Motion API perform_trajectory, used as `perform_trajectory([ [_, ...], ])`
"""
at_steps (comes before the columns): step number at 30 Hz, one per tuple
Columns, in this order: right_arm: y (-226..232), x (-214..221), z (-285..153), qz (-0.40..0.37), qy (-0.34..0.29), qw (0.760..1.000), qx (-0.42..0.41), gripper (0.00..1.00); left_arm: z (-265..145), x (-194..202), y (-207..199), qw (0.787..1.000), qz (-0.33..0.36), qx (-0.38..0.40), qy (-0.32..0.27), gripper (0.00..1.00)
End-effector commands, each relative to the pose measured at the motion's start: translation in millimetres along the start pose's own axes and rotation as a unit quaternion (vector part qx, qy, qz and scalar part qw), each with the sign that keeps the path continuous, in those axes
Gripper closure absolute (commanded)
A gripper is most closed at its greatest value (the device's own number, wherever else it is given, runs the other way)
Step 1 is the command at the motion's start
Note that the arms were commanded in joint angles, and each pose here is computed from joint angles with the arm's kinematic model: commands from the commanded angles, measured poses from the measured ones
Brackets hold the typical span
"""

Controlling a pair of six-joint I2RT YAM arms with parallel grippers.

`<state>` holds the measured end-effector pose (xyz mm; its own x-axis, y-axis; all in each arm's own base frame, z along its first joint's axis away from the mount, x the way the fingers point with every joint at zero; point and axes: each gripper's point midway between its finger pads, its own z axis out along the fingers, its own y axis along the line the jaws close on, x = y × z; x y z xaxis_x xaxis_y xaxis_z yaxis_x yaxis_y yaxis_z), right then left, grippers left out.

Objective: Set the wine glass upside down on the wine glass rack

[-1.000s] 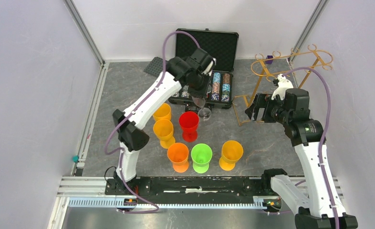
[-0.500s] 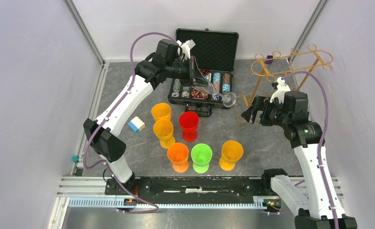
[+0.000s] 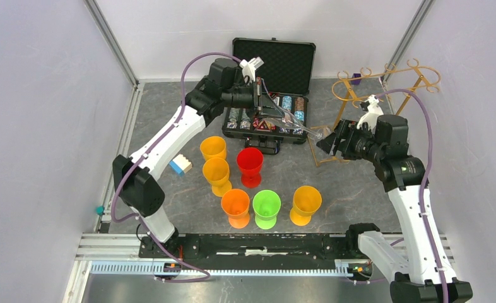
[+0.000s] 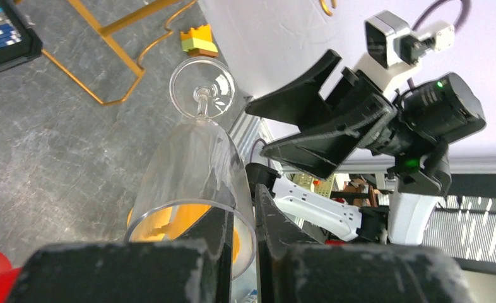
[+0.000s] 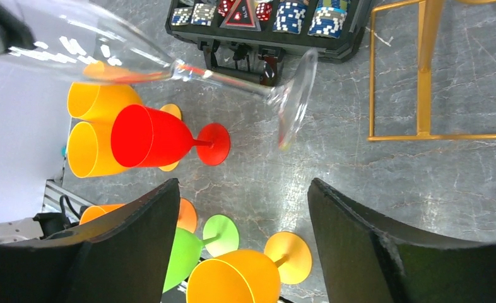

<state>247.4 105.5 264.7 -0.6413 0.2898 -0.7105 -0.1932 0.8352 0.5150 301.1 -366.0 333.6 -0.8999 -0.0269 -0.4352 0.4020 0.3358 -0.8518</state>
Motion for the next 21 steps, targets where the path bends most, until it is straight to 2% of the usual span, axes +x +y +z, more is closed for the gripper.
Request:
perform_trajectory([
  [1, 7, -30, -8, -0.005, -0.046, 0.999, 0.008, 0.26, -26, 0, -57, 0.995, 0.049, 0.084, -0.014, 0.98],
  [3, 3, -31, -6, -0.003, -0.045, 0.999, 0.015, 0.27, -27, 1, -58, 0.995, 0.051, 0.089, -0.014, 0.98],
  [14, 14, -45, -1, -0.006, -0.066, 0.998, -0.015, 0.49, -26, 5, -60, 0.993, 0.048, 0.111, -0.009, 0.98],
  [21, 12, -47, 0, -0.01, -0.072, 0.997, -0.009, 0.76, -24, 5, -58, 0.993, 0.045, 0.112, -0.007, 0.98],
])
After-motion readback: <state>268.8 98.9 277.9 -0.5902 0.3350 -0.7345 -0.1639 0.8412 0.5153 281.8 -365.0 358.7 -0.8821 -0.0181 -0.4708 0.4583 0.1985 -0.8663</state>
